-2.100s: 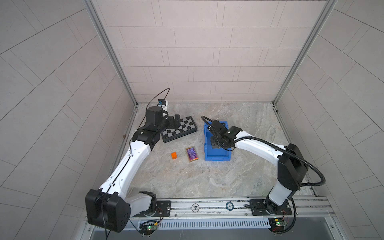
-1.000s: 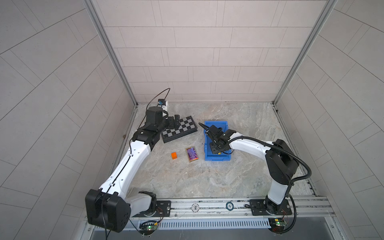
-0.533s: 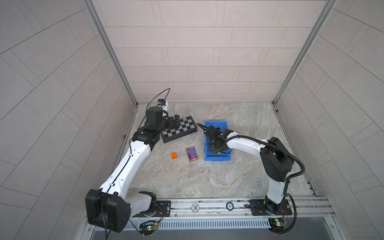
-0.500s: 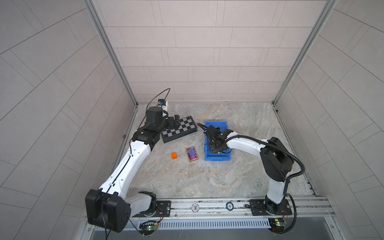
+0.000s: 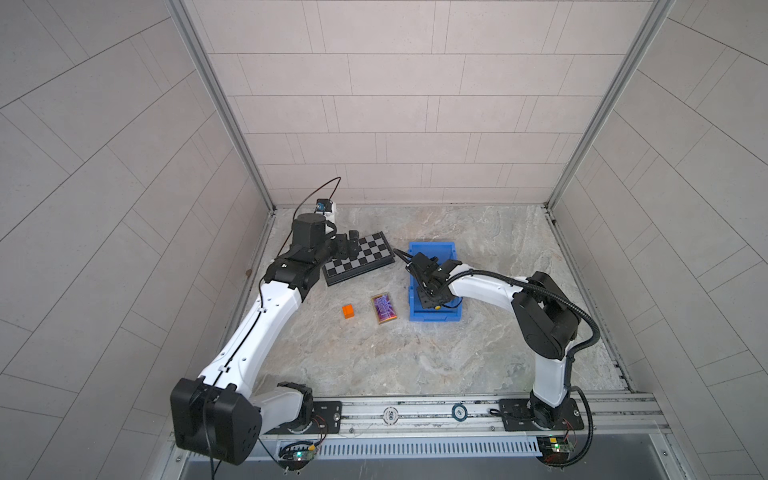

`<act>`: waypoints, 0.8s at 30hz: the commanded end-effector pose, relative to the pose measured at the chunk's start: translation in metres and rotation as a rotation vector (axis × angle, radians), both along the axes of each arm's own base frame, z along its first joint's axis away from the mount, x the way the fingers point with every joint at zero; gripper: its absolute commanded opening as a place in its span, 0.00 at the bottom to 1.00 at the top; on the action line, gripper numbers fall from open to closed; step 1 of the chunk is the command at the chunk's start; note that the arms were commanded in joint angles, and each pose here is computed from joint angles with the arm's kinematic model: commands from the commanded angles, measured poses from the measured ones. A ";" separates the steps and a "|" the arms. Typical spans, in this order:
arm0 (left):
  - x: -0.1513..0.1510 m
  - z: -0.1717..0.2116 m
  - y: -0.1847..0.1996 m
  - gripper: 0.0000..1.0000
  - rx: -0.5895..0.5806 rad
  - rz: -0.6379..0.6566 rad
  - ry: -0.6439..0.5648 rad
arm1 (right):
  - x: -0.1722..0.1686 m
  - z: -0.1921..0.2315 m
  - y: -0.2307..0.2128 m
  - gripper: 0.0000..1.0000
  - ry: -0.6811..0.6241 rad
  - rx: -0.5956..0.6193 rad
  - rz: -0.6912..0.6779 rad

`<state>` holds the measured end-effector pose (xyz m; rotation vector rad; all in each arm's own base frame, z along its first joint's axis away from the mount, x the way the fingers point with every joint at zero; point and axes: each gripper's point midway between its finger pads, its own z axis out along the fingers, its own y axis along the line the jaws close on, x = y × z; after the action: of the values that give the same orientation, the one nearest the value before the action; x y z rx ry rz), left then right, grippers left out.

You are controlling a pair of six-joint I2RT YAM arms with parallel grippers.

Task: Put the screwdriver in the bin
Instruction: 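Lower the screwdriver into the blue bin and open the right gripper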

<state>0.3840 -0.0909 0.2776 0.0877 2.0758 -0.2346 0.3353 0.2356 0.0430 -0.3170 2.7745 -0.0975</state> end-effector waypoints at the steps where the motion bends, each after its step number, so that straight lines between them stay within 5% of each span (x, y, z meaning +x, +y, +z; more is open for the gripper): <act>1: 0.002 0.013 0.001 0.99 0.010 0.003 -0.032 | 0.006 0.003 -0.001 0.27 -0.023 -0.009 -0.025; 15: 0.001 0.015 0.003 0.99 0.016 0.007 -0.037 | 0.008 0.011 0.000 0.37 -0.035 -0.003 -0.030; 24: 0.001 0.014 0.001 1.00 0.007 -0.001 -0.032 | 0.015 0.065 0.002 0.38 -0.120 0.034 -0.005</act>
<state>0.3841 -0.0902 0.2776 0.0934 2.0753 -0.2253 0.3443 0.2401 0.0675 -0.3022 2.7305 -0.0778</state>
